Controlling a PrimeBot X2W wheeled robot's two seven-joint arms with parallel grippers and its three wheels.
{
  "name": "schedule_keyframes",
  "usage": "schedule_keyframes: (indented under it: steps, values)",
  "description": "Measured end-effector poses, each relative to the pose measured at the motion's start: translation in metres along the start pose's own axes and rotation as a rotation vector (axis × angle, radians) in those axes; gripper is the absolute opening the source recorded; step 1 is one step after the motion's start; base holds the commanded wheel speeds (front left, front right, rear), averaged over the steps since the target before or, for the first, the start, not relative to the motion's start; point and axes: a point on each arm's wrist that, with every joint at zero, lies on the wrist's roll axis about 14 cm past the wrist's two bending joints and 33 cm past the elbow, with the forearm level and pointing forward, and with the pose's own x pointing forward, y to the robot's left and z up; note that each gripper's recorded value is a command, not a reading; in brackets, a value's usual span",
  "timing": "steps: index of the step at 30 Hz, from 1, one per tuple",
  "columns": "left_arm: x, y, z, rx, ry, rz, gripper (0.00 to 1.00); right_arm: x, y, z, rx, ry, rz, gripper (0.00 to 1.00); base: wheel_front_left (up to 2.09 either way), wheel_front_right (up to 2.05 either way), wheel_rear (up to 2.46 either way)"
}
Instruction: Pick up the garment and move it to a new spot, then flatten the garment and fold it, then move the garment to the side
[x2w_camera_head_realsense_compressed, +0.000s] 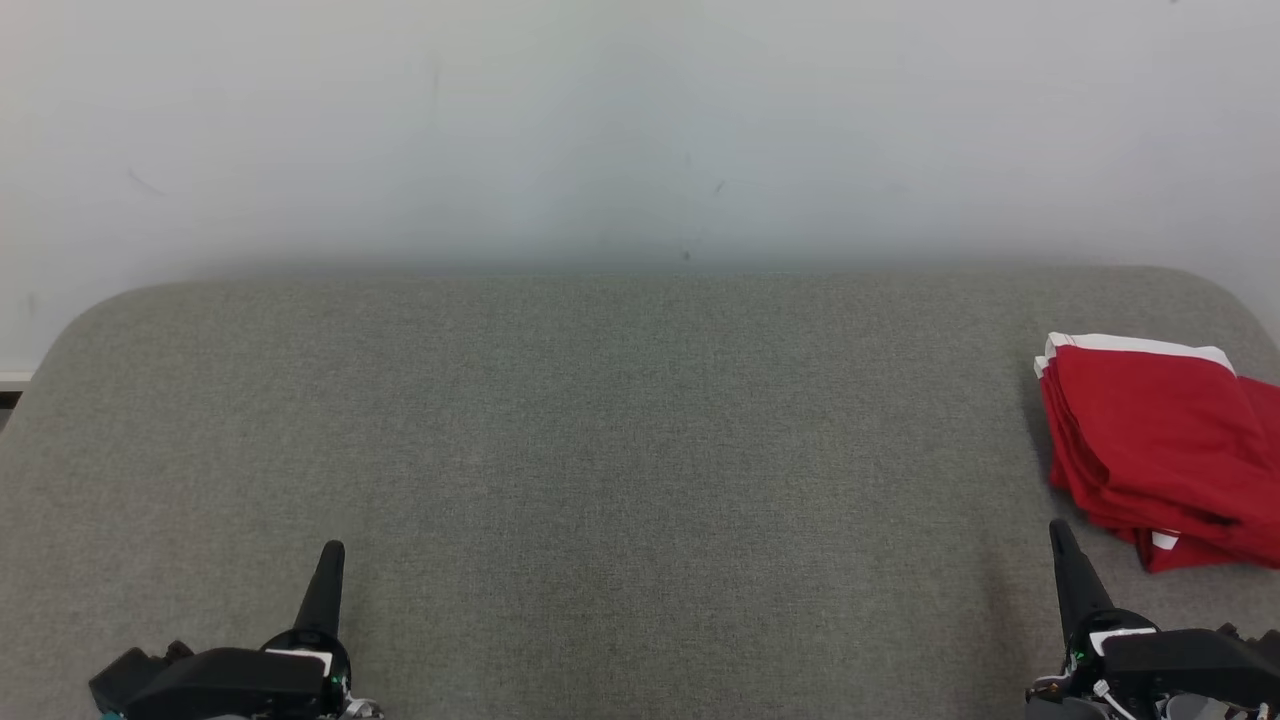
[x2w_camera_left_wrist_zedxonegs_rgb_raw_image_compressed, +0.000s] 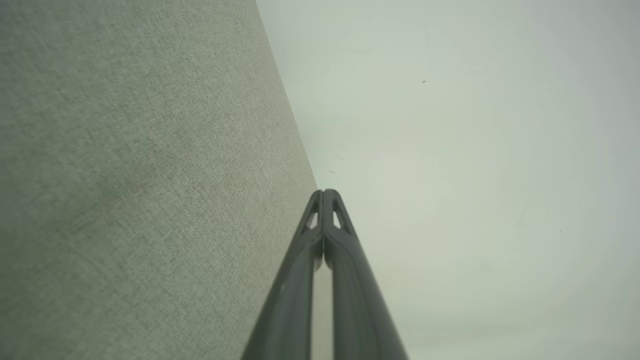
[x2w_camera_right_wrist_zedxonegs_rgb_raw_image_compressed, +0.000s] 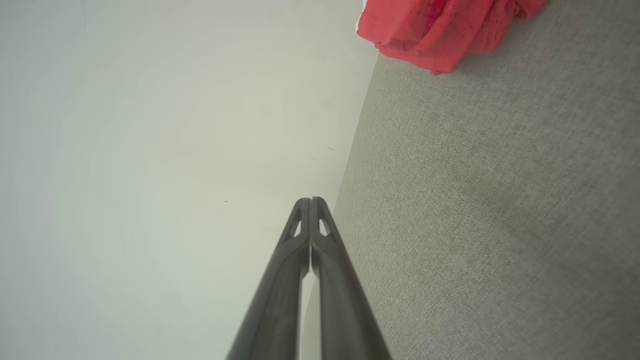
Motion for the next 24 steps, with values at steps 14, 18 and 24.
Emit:
schedule_keyframes:
  steps: [14,18,24]
  values:
    - [0.007,-0.008,-0.002,-0.097,0.013,-0.026,0.0,0.004,0.005,0.003,0.105,-0.013,0.019,0.0,0.0,0.0,0.0]
    - [0.01,-0.011,-0.002,-0.133,0.018,-0.037,0.0,0.005,0.005,0.004,0.143,-0.018,0.022,0.0,0.0,0.0,0.0]
    - [0.013,-0.013,-0.003,-0.168,0.024,-0.042,0.0,0.005,0.005,0.005,0.185,-0.022,0.027,0.0,0.0,0.0,0.0]
